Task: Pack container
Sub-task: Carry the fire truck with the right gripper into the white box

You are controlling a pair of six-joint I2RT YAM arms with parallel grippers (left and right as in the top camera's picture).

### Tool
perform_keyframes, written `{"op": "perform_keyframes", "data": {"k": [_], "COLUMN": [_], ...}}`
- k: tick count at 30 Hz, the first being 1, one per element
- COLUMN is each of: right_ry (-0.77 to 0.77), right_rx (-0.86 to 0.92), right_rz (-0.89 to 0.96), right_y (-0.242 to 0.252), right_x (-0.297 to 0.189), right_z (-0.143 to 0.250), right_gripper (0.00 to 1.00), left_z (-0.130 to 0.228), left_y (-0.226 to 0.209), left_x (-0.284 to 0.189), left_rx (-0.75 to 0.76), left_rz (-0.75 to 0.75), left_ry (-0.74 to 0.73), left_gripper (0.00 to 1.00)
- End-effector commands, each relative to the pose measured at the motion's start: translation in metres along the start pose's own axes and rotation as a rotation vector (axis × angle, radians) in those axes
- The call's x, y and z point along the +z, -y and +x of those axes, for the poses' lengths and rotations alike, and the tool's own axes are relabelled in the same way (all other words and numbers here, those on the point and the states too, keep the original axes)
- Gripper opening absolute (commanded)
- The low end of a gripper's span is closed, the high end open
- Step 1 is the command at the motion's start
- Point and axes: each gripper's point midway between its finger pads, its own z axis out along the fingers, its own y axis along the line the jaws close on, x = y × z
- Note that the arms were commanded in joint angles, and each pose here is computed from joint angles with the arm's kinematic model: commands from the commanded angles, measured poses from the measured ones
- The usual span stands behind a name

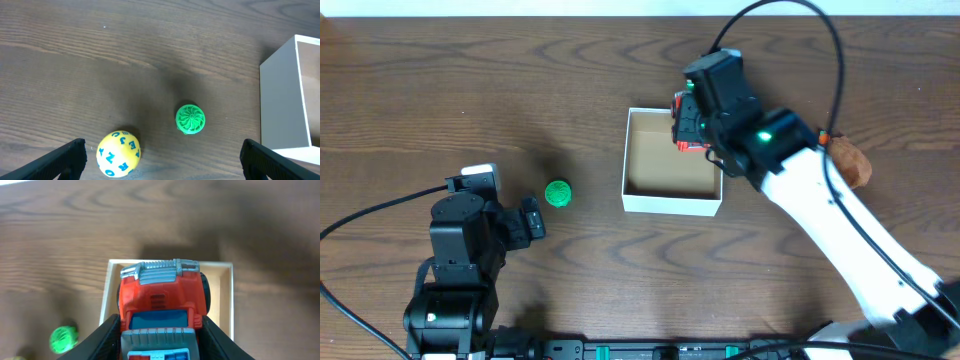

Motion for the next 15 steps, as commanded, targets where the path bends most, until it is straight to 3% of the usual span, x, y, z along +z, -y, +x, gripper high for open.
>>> {"op": "perform_keyframes", "data": {"k": [1,15], "right_ry": [-0.036,-0.206], "right_rx": [0.097,0.145], "right_rz": [0.075,0.262], "right_y": [0.006,0.048], "right_x": [0.027,0.116], "right_z": [0.012,0.059], "right_gripper": [0.01,0.01], "left_z": [-0.006,-0.006], "left_y": [0.001,0.001], "left_x": [-0.004,-0.004], "left_rx": [-0.012,-0.012], "left_rz": [0.006,0.006], "left_ry": [0.015,0.015], "left_gripper": [0.98,0.98]}}
